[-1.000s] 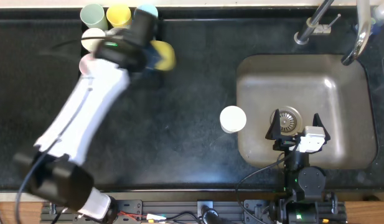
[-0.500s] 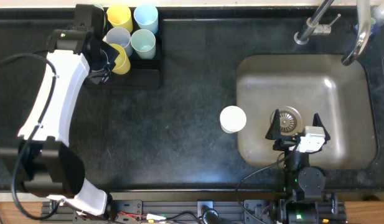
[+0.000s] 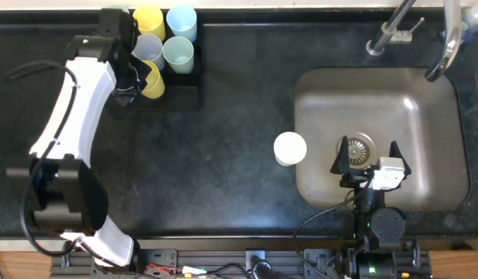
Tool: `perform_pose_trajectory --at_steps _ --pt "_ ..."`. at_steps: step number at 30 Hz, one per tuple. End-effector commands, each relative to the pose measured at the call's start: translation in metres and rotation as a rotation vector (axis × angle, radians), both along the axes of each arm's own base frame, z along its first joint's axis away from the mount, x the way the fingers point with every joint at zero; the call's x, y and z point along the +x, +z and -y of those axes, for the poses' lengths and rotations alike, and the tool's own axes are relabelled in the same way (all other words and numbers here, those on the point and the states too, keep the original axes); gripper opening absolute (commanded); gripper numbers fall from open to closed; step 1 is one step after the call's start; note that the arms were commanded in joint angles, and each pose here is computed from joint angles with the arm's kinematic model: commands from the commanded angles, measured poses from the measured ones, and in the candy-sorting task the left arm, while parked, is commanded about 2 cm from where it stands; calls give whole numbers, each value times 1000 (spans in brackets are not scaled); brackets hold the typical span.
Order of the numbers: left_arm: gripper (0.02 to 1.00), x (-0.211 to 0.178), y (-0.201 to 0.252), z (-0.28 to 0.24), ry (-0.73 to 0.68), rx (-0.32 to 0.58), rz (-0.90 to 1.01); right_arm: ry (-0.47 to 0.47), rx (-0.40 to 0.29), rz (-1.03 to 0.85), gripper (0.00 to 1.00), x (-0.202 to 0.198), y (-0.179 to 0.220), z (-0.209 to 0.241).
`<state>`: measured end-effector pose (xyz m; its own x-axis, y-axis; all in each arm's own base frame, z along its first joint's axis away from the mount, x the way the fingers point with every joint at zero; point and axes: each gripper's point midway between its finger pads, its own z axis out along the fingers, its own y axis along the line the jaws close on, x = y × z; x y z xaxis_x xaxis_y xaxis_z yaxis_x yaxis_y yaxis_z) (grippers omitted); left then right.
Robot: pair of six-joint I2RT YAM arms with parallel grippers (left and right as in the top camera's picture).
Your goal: Store Cups
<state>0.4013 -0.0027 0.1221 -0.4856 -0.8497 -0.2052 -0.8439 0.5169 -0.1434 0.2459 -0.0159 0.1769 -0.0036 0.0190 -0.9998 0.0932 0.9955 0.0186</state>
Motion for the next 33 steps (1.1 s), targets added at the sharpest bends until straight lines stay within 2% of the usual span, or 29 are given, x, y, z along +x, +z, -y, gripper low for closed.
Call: perform_pose_trajectory --at_steps 1,16,18,19,21,22,28,33 --pt "36 0 -13 -6 38 5 -25 -4 10 3 996 0 -3 1" --pt "36 3 -31 -7 39 16 -62 -4 11 3 996 0 -3 1" --pt "64 2 -31 -8 39 18 -63 -4 10 3 998 0 -3 1" --pt "176 2 -31 -8 39 18 -63 -4 11 3 998 0 -3 1" --pt "553 2 -31 -7 39 18 -63 -4 11 3 998 0 -3 1" --pt "998 2 -31 -7 39 18 -63 -4 11 3 996 0 -3 1" --pt "998 1 -8 -8 25 18 -12 -4 11 3 998 0 -3 1" --pt "998 -14 57 -8 -98 47 117 -4 10 3 996 0 -3 1"
